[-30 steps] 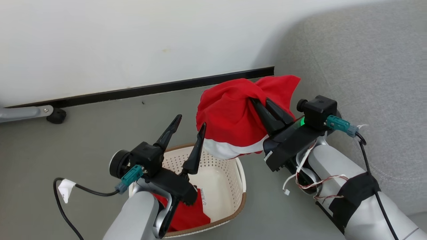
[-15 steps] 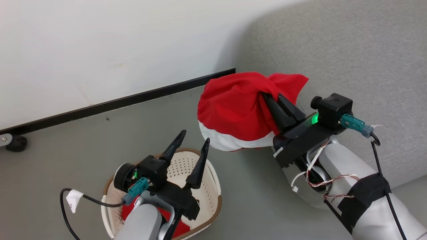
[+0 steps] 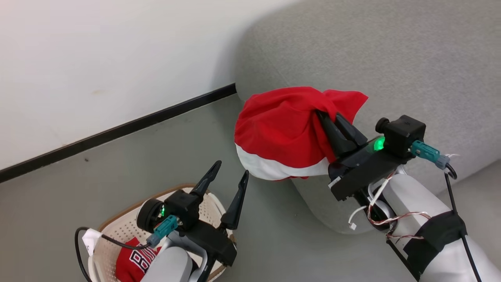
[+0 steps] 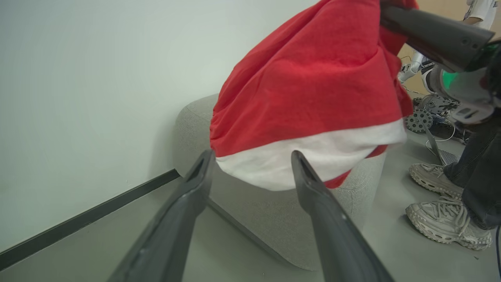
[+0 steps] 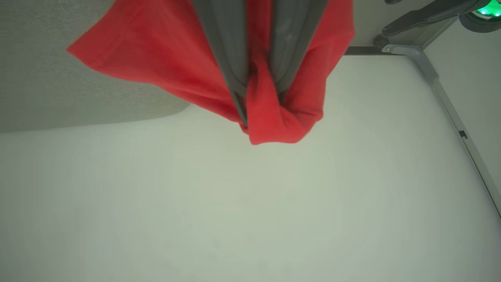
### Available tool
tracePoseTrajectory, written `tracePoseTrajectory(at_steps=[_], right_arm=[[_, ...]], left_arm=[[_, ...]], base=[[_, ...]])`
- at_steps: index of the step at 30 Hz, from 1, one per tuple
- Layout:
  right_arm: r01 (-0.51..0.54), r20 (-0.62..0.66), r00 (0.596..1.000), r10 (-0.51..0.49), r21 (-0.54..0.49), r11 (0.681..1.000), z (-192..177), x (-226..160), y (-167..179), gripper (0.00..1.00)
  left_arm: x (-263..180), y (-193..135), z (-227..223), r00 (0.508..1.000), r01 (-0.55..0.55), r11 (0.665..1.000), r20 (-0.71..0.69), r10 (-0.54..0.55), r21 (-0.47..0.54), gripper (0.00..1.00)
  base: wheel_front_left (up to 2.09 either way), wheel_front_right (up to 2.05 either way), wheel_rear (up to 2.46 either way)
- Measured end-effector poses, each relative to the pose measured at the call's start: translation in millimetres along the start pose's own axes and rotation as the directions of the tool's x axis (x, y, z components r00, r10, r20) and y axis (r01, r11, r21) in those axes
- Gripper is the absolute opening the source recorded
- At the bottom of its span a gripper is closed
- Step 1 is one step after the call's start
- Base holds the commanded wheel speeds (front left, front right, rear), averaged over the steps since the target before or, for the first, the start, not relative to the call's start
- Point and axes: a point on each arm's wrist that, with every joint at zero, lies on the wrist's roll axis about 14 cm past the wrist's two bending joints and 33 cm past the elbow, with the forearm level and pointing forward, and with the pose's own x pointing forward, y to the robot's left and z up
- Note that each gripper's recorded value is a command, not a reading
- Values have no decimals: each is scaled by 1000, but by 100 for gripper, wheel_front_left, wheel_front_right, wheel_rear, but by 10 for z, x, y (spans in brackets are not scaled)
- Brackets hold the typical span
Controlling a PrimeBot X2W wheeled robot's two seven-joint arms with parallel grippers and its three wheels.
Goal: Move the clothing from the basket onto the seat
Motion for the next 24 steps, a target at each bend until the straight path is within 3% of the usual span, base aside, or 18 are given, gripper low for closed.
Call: tracePoseTrajectory(at_steps=[16,24], right_arm=[[149,33,988,-148,-33,988,128,-355,-432,0],[260,53,965,-255,-114,959,290,-515,-932,0]], left_arm=[[227,-353,-112,993,118,992,-10,-119,-43,100],[280,-490,-198,984,173,983,-26,-175,-53,100]], base=[[0,0,0],[0,0,0]])
